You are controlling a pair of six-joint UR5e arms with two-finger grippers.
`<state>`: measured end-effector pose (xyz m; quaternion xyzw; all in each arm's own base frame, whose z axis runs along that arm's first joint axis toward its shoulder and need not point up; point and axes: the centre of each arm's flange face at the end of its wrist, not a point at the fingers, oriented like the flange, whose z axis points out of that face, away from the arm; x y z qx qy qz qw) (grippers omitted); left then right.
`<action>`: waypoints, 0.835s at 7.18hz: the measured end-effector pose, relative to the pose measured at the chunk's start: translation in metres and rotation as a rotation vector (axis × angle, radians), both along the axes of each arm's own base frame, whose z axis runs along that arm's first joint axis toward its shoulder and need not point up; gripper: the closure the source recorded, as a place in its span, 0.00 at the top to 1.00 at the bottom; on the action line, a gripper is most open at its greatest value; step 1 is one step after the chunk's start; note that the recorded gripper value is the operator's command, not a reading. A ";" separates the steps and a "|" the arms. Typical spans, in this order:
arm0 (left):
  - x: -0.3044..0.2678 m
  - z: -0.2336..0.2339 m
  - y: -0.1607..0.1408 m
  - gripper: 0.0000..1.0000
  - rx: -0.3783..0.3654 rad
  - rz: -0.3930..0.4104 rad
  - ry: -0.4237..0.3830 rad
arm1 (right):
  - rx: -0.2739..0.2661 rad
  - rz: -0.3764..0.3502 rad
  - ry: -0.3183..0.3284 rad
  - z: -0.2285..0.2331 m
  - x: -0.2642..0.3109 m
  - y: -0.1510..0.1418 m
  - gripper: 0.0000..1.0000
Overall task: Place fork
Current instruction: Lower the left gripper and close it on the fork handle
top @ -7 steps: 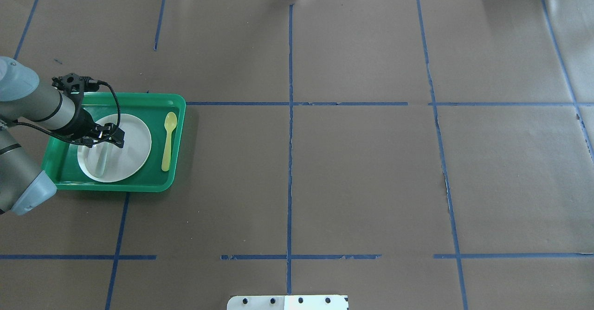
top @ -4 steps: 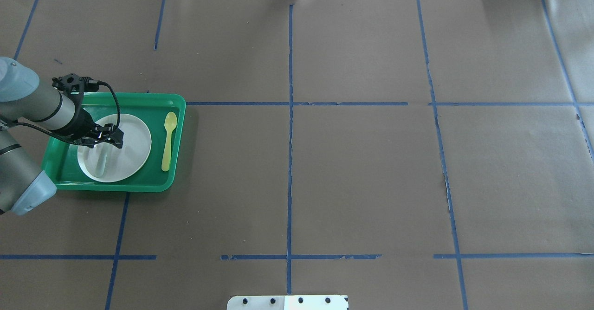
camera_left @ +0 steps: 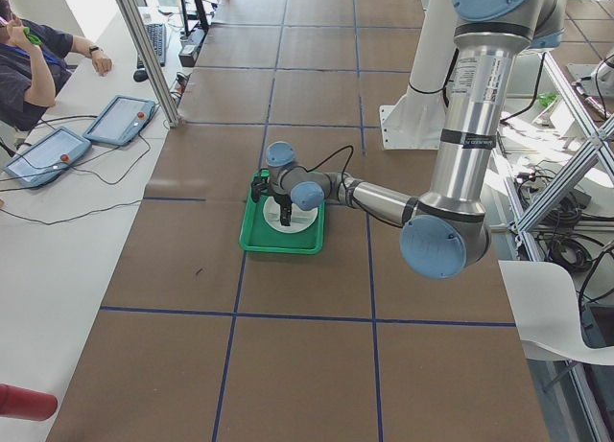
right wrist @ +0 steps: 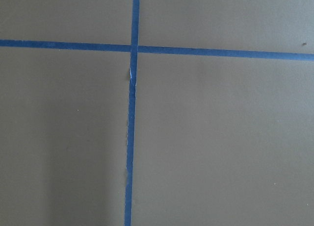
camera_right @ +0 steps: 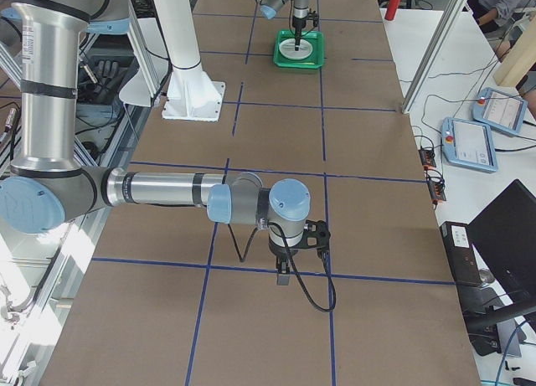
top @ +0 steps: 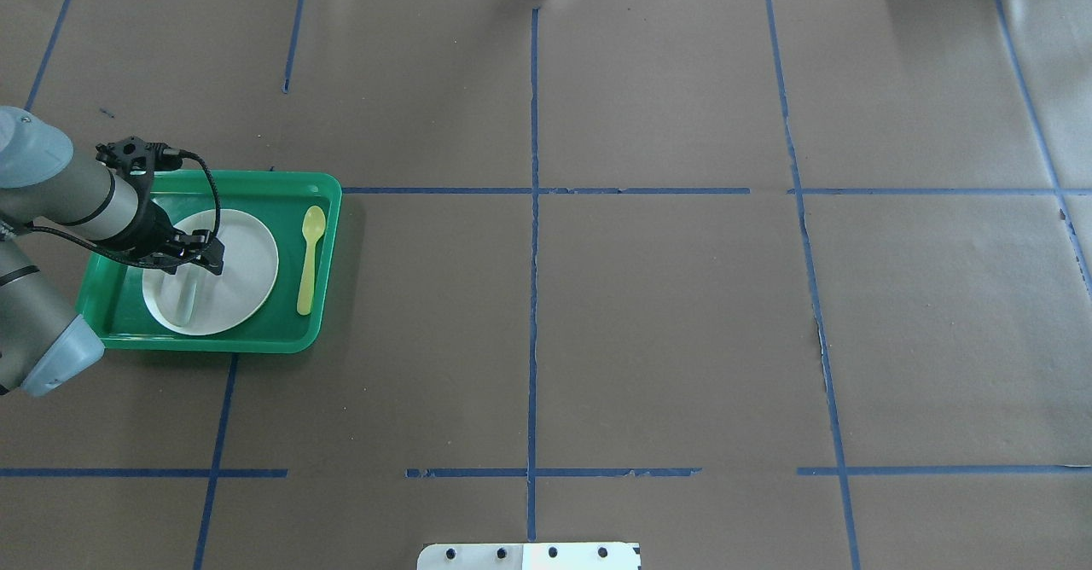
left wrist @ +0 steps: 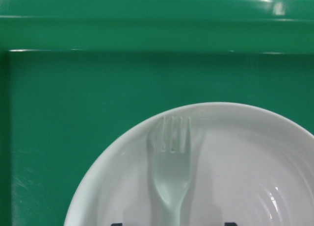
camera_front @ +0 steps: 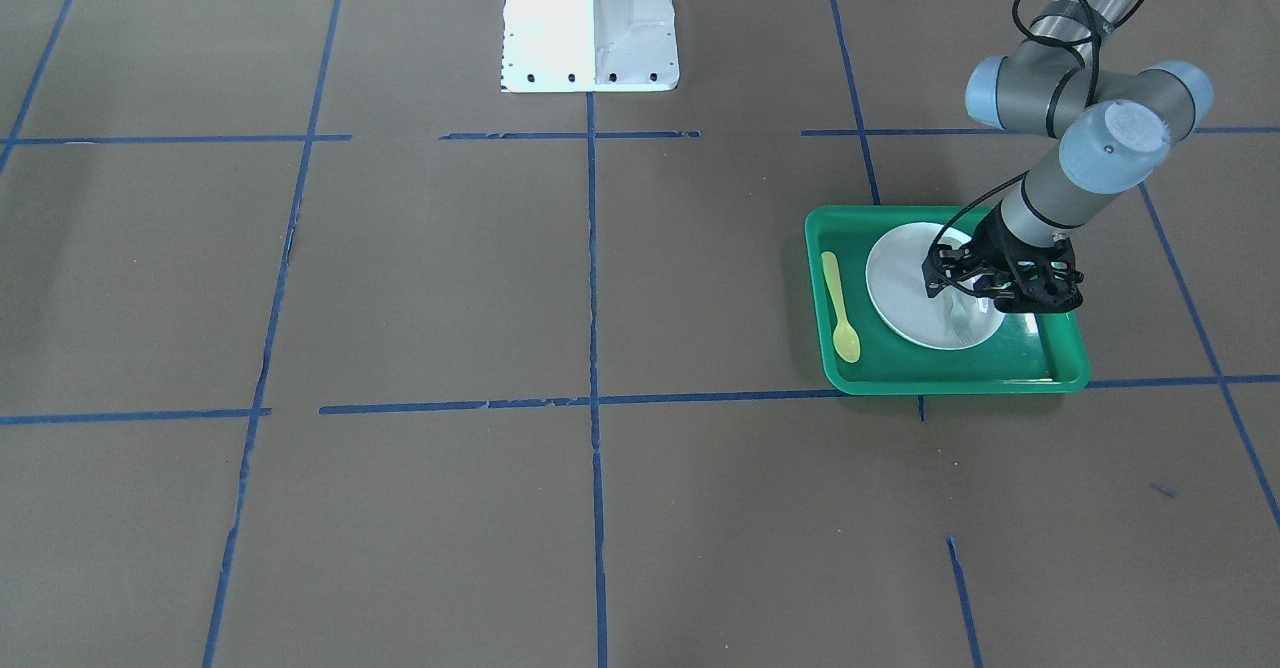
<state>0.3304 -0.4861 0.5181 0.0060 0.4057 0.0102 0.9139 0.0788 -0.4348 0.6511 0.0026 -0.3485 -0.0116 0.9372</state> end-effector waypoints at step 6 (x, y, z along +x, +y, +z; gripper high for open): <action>-0.001 -0.006 0.001 0.00 0.006 -0.003 0.009 | 0.000 0.000 0.000 0.000 0.000 0.000 1.00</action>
